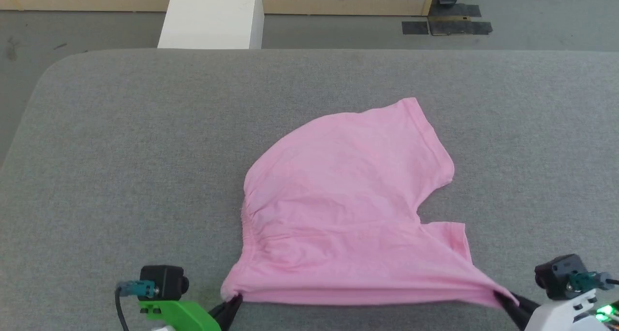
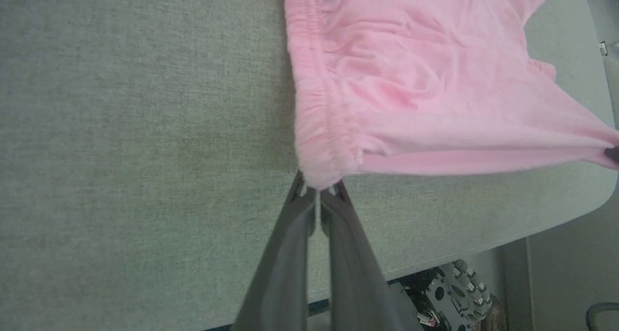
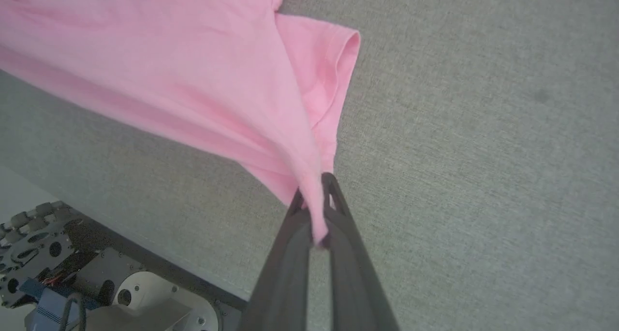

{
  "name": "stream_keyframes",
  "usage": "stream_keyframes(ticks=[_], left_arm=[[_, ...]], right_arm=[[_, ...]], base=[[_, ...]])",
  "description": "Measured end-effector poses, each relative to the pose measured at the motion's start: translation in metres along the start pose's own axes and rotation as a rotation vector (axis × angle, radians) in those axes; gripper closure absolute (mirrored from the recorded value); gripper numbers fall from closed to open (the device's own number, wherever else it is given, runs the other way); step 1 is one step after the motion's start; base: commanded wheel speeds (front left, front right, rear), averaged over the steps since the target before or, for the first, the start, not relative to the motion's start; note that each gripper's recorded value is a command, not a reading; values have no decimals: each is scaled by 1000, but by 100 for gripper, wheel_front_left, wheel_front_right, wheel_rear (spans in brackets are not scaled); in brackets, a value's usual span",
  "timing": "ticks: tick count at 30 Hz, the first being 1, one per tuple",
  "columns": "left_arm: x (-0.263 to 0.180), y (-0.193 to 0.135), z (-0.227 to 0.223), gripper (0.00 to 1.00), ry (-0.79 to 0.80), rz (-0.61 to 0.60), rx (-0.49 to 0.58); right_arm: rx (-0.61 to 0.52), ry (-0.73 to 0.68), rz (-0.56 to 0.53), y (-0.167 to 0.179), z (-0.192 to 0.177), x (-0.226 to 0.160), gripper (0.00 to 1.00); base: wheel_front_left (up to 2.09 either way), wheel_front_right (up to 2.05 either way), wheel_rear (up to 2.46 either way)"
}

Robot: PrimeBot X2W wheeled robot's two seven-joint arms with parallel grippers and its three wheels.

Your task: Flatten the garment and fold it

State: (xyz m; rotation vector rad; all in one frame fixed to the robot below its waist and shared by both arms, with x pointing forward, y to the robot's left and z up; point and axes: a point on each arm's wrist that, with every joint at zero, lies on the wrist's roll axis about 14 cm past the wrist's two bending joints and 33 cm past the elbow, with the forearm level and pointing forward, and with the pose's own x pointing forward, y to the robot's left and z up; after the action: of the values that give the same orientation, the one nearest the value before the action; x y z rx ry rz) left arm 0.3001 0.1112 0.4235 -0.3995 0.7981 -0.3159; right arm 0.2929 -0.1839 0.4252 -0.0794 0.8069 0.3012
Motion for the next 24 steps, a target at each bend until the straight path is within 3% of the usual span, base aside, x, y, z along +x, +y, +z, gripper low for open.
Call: stream_keyframes(ticks=[8, 24], left_arm=[[22, -28, 65, 100, -227, -94, 47], [82, 4, 122, 100, -298, -10, 35]], right_arm=[[-127, -247, -8, -4, 79, 10, 100], [-285, -303, 0, -33, 181, 92, 100]], base=[[0, 0, 0], [0, 0, 0]])
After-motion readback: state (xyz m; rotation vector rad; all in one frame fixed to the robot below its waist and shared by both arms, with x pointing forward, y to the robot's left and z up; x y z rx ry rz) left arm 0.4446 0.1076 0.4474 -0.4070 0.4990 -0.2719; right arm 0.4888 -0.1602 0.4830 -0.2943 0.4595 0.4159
